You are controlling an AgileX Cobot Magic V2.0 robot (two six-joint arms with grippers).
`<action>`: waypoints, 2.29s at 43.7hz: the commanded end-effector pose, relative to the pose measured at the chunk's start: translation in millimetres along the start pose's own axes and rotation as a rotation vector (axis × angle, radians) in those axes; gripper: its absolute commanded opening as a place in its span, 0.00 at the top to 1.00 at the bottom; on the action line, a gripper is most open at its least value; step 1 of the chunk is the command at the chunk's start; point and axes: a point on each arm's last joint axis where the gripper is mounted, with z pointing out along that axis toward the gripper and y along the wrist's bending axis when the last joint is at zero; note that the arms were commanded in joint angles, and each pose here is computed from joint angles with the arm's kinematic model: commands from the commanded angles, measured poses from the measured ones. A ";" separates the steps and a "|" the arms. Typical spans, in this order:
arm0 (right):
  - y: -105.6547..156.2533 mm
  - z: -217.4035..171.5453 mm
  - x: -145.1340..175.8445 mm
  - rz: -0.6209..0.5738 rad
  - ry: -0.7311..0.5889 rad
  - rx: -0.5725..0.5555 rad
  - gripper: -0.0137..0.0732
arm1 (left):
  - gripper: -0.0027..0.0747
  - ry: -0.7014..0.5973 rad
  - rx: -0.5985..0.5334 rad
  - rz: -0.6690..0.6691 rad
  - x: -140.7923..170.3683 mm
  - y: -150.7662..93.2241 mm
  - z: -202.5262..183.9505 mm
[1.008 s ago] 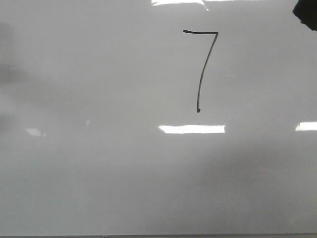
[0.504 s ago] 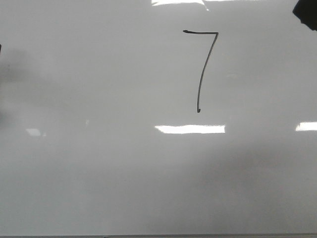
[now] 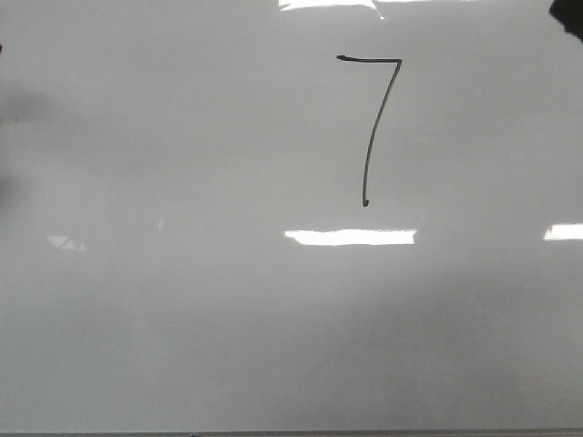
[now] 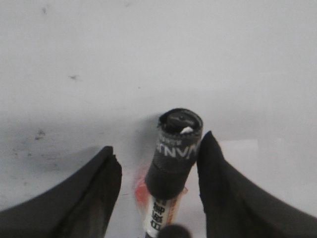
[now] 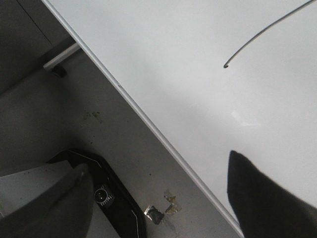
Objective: Write number 7 on whiteboard
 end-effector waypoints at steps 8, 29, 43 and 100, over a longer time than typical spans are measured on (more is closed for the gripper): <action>16.3 -60.7 2.2 0.133 -0.112 0.174 0.17 | 0.51 -0.098 -0.012 0.010 -41.5 0.3 -62.3; 36.1 -104.6 58.2 0.374 -0.159 0.425 0.17 | 0.51 -0.161 0.260 0.207 0.8 -51.4 -190.3; 36.1 -98.0 65.3 0.347 -0.154 0.427 0.17 | 0.51 -0.156 0.407 0.273 53.4 -55.1 -209.9; 36.1 -98.1 64.9 0.340 -0.156 0.427 0.92 | 0.99 -0.272 0.342 0.213 50.8 -40.4 -218.8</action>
